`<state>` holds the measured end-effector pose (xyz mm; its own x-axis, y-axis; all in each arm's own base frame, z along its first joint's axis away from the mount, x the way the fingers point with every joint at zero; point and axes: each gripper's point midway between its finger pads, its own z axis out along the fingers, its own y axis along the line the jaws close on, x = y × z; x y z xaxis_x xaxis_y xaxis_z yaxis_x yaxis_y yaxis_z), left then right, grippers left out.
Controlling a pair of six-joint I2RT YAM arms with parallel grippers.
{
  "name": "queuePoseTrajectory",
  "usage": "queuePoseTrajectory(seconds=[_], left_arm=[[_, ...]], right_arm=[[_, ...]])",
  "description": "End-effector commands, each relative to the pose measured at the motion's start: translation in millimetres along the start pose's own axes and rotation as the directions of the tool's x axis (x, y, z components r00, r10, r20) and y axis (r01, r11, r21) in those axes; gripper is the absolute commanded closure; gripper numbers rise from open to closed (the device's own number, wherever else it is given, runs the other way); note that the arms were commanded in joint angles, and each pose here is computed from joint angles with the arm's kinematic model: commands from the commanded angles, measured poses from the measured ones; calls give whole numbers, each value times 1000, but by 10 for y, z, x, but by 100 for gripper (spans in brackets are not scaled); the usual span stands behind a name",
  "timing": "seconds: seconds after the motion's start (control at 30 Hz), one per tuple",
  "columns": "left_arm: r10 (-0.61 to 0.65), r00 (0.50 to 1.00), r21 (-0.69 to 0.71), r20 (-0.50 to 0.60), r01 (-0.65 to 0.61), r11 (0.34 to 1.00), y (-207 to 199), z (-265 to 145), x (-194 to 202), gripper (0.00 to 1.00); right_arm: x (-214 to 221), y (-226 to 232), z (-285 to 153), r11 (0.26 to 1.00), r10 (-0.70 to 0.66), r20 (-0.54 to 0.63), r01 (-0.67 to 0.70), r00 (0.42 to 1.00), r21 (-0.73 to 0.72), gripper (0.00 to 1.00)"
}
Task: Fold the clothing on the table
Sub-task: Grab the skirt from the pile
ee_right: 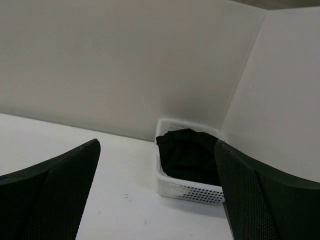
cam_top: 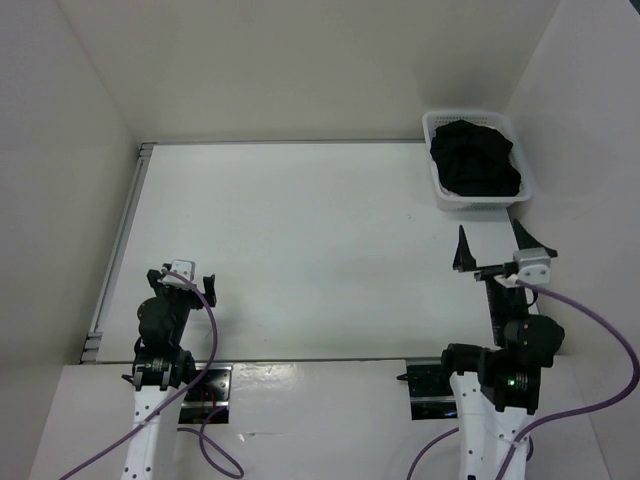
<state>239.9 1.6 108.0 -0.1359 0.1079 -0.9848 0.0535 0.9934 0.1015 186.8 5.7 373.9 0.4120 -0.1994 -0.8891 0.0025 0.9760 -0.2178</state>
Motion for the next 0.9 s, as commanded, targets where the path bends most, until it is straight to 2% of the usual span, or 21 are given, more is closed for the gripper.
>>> queuePoseTrajectory(seconds=[0.0,0.07,0.13,0.2,0.3,0.37,0.43,0.47,0.5,0.53,0.57,0.6,0.63,0.67,0.7,0.73,0.77,0.8,0.83,0.87], left_arm=[[-13,994,-13,107,15,1000,6,0,-130,0],[-13,994,-13,107,15,1000,6,0,-130,0],[-13,994,-4,107,14,1000,-10,0,-132,0],[18,986,38,164,-25,999,-69,-49,-361,0],[-75,954,-13,292,82,997,47,-151,-836,0],[-67,899,-14,433,81,997,87,-297,-1326,0],[-35,884,-28,467,54,998,122,-334,-1560,0],[-20,866,-49,500,51,997,176,-444,-1843,0],[-10,874,-68,486,49,996,223,-447,-1949,0],[0,928,-114,373,46,992,325,-246,-1858,0],[17,944,-154,329,36,987,419,-192,-1953,0],[32,927,-202,375,48,978,556,-318,-2520,0],[7,984,-237,176,35,971,658,55,-2323,0],[1,993,-257,119,30,966,730,154,-2467,0],[-5,998,-263,67,22,964,776,248,-2628,0],[8,999,-229,-31,-15,973,792,441,-2926,0],[29,996,-199,-81,-45,979,806,526,-3040,0],[67,983,-141,-173,-92,986,809,674,-3169,0],[118,969,-55,-217,-133,990,725,765,-3170,0],[75,938,-52,-338,-98,994,753,932,-2907,0]], right_arm=[[307,-158,220,979,181,-173,-161,968,123,1],[236,-213,318,971,214,-191,-187,958,149,1],[299,-226,443,967,238,-268,-201,934,155,1],[304,-241,494,969,233,-309,-194,922,154,1],[274,-305,583,979,182,-343,-140,922,145,1],[425,-336,658,982,169,-410,-117,896,149,1],[555,-321,696,980,188,-486,-130,853,151,1],[752,-275,765,978,204,-545,-150,813,143,1],[846,-246,783,978,208,-577,-159,790,135,1],[892,-255,812,977,213,-598,-165,773,134,1],[1044,-242,774,975,221,-652,-173,725,139,1],[1231,-221,865,973,227,-711,-187,665,136,1],[1417,-206,784,973,221,-782,-189,583,134,1],[1808,-192,783,968,230,-860,-199,456,153,1],[1753,-237,923,963,239,-864,-219,443,155,1],[1864,-245,934,961,231,-894,-230,384,150,1],[1981,-193,836,957,218,-935,-248,280,149,1],[2124,-244,998,954,215,-948,-257,233,153,1],[2204,-261,1021,953,222,-955,-251,199,169,1],[2300,-313,1063,948,240,-958,-250,160,195,1]])
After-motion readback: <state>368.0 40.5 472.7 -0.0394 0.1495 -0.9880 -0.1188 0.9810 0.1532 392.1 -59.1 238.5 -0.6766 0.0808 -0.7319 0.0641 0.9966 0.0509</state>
